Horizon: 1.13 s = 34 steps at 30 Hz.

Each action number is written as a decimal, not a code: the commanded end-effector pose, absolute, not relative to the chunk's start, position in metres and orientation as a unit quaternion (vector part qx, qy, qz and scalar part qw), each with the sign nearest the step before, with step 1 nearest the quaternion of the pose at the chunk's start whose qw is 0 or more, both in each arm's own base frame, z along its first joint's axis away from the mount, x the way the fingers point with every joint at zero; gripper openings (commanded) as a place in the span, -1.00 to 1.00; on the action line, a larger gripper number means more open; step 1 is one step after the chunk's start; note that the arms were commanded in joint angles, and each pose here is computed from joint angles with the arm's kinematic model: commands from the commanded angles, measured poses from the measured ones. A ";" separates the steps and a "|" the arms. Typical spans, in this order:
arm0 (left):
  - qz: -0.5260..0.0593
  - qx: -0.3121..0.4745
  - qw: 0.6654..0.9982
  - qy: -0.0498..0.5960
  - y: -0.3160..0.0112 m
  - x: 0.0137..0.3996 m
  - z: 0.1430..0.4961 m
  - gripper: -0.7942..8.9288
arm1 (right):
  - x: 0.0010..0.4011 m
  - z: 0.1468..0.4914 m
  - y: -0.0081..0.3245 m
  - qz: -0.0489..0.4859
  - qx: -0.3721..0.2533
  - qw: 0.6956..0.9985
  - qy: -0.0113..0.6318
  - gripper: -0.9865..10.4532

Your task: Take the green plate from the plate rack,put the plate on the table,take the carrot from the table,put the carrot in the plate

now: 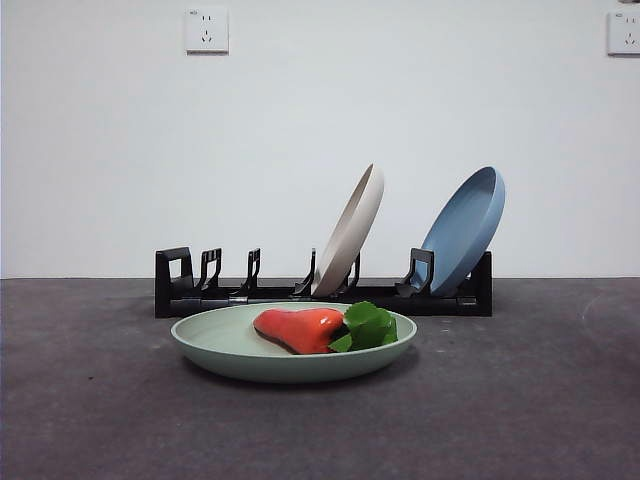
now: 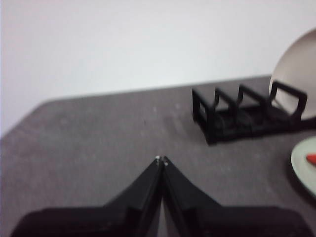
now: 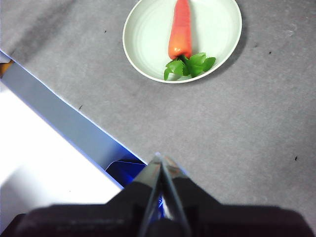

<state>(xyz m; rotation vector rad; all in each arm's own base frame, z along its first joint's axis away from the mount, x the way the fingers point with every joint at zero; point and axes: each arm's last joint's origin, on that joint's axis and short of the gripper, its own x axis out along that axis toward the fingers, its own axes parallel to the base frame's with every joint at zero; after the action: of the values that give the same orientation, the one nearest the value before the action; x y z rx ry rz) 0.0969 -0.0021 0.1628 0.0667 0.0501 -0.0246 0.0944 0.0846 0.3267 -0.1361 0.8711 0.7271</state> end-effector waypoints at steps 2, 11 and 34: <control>-0.013 0.013 0.997 0.072 -0.002 0.097 0.150 -0.84 | 0.095 0.326 0.085 0.344 -0.063 0.842 0.412 -0.83; -0.012 0.013 0.996 0.090 -0.002 0.096 0.147 -0.84 | 0.095 0.326 0.085 0.344 -0.063 0.842 0.412 -0.83; -0.013 0.013 0.996 0.090 -0.002 0.096 0.147 -0.84 | 0.095 0.335 0.070 0.307 -0.081 0.884 0.342 -0.83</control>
<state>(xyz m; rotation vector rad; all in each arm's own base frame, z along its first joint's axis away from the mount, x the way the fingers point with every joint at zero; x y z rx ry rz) 0.0955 -0.0022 0.1510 0.0341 0.1733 -0.0279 0.0951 0.0743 0.3337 -0.1532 0.7608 0.6572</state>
